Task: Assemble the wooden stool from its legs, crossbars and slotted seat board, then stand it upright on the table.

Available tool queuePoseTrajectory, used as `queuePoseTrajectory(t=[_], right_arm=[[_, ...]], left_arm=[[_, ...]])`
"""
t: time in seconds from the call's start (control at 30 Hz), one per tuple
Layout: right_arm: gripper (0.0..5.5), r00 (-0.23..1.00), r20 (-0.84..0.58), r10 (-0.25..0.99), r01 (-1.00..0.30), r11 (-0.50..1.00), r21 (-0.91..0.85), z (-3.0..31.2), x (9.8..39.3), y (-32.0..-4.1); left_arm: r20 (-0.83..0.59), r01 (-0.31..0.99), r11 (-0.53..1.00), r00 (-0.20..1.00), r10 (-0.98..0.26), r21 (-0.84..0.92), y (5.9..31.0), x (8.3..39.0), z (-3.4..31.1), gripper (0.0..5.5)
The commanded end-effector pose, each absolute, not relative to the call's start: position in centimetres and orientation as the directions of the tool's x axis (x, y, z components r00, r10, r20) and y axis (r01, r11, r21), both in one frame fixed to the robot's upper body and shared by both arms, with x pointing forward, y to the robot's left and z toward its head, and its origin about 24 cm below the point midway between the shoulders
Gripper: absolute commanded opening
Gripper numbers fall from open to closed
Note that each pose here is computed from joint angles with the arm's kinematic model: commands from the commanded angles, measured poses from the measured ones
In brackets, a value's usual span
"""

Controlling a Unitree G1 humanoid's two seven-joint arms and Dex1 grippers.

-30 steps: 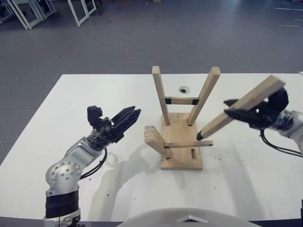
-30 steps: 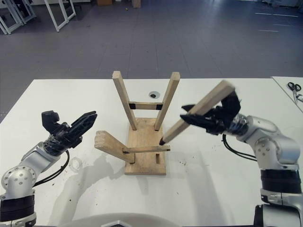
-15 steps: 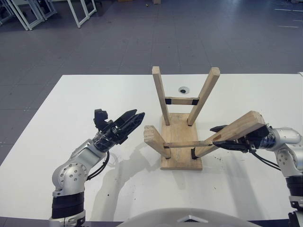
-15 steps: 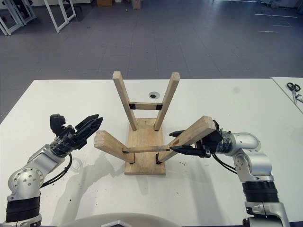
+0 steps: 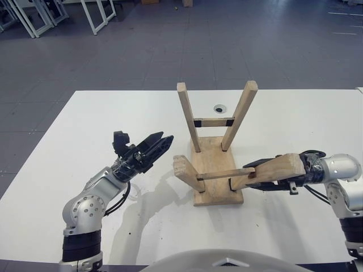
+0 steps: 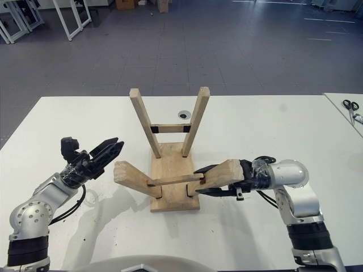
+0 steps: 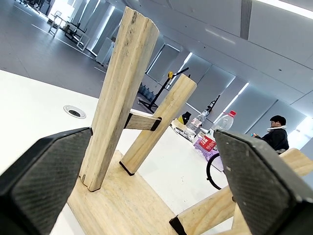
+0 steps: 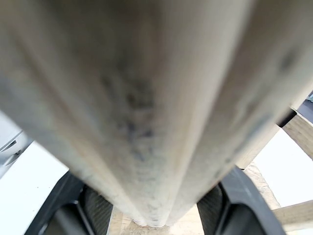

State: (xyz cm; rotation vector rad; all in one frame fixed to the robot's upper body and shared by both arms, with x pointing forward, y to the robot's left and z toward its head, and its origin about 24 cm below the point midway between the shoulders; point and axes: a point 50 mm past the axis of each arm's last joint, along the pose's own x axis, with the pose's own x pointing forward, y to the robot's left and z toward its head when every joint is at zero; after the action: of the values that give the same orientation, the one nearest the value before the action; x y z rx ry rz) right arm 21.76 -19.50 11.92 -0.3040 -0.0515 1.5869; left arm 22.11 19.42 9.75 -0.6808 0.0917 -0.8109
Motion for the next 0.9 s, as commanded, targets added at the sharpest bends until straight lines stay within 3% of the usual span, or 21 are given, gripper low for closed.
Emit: queuePoseTrajectory(t=[0.03, 0.23, 0.47, 0.77, 0.9], right_arm=[[2.02, 0.032, -0.174, 0.984, -0.982, -0.001, -0.187, 11.7, 22.0, -19.0], [2.02, 0.060, -0.188, 0.980, -0.986, 0.029, -0.162, 11.6, 22.7, -19.6], [2.02, 0.065, -0.183, 0.981, -0.985, 0.033, -0.171, 10.6, 23.0, -17.8], [2.02, 0.241, -0.129, 0.962, -0.962, 0.220, -0.159, 9.3, 25.5, -17.0], [2.02, 0.303, -0.109, 0.947, -0.946, 0.284, -0.155, 8.9, 26.3, -16.5]], left_arm=[[0.166, 0.629, 0.513, 0.712, -0.683, -0.584, 19.6, 22.0, 9.7, 4.58], [0.163, 0.628, 0.516, 0.712, -0.683, -0.583, 19.5, 22.0, 9.4, 4.58], [0.125, 0.571, 0.611, 0.778, -0.615, -0.548, 20.8, 22.6, 9.3, 4.58], [0.067, 0.268, 0.864, 0.962, -0.266, -0.427, 24.6, 23.5, 10.5, 4.58], [0.103, 0.093, 0.938, 0.993, -0.061, -0.334, 24.6, 23.5, 12.2, 4.45]])
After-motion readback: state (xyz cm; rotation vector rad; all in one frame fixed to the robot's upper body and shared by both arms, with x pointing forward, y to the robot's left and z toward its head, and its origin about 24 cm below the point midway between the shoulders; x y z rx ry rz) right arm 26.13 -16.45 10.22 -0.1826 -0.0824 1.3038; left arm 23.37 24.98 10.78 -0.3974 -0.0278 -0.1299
